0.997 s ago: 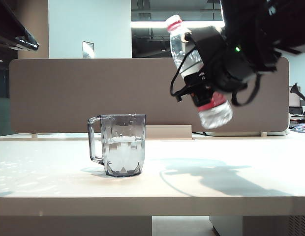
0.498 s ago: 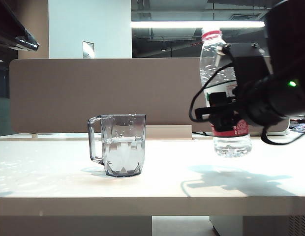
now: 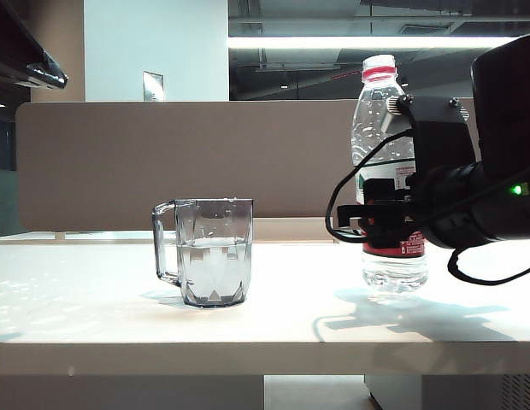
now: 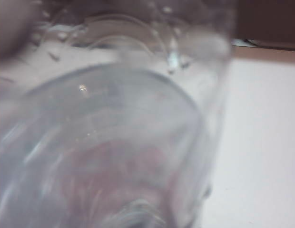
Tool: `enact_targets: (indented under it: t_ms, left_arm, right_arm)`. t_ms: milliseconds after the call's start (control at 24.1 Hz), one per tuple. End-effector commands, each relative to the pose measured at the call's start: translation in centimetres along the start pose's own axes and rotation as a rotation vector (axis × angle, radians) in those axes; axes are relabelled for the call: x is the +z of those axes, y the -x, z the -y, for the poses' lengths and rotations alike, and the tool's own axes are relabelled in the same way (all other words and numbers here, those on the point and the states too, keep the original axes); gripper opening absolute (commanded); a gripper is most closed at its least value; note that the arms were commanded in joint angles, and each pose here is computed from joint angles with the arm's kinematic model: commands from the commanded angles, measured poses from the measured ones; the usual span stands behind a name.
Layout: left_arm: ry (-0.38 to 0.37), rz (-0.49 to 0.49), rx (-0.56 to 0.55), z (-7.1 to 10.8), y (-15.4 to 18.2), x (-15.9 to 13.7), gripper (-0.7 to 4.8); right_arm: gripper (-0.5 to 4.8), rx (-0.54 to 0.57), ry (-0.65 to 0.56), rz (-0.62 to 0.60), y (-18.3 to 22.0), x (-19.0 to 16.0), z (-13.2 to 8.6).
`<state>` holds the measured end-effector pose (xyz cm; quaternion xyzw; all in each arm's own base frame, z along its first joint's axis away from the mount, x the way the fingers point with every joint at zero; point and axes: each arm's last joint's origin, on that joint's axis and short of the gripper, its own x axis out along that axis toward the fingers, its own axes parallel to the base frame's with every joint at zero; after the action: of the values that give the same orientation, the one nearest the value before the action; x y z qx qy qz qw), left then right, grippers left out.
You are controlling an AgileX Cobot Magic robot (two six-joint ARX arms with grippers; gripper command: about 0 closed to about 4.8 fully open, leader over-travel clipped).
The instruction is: Pick up the mineral water bottle on the table and pour water into the mug until it's half full.
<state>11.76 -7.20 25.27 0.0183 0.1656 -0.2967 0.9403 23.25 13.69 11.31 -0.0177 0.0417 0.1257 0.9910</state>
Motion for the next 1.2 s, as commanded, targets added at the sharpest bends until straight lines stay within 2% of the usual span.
enact_targets:
  t_ms: [42, 623, 872, 914, 1080, 1204]
  left_arm:
    - [-0.006, 0.016, -0.005, 0.0, 0.0, 0.2, -0.04]
    - [-0.006, 0.016, -0.005, 0.0, 0.0, 0.2, -0.05]
    - [-0.006, 0.016, -0.005, 0.0, 0.0, 0.2, -0.05]
    - [-0.006, 0.016, -0.005, 0.0, 0.0, 0.2, -0.04]
    - [-0.006, 0.016, -0.005, 0.0, 0.0, 0.2, -0.04]
    - [-0.006, 0.016, -0.005, 0.0, 0.0, 0.2, -0.04]
  right_arm:
    - [2.01, 0.004, -0.017, 0.042, 0.0, 0.5, -0.1]
    - [2.02, 0.007, -0.006, -0.003, -0.2, -0.7, -0.1]
    - [2.04, 0.019, -0.044, -0.017, -0.2, -1.0, -0.2]
    - [2.18, 0.028, -0.044, -0.018, -0.2, -1.0, -0.2]
    - [3.31, 0.071, -0.045, -0.019, -0.2, -1.0, -0.3]
    - [3.43, 0.073, -0.044, -0.019, -0.2, -1.0, -0.3]
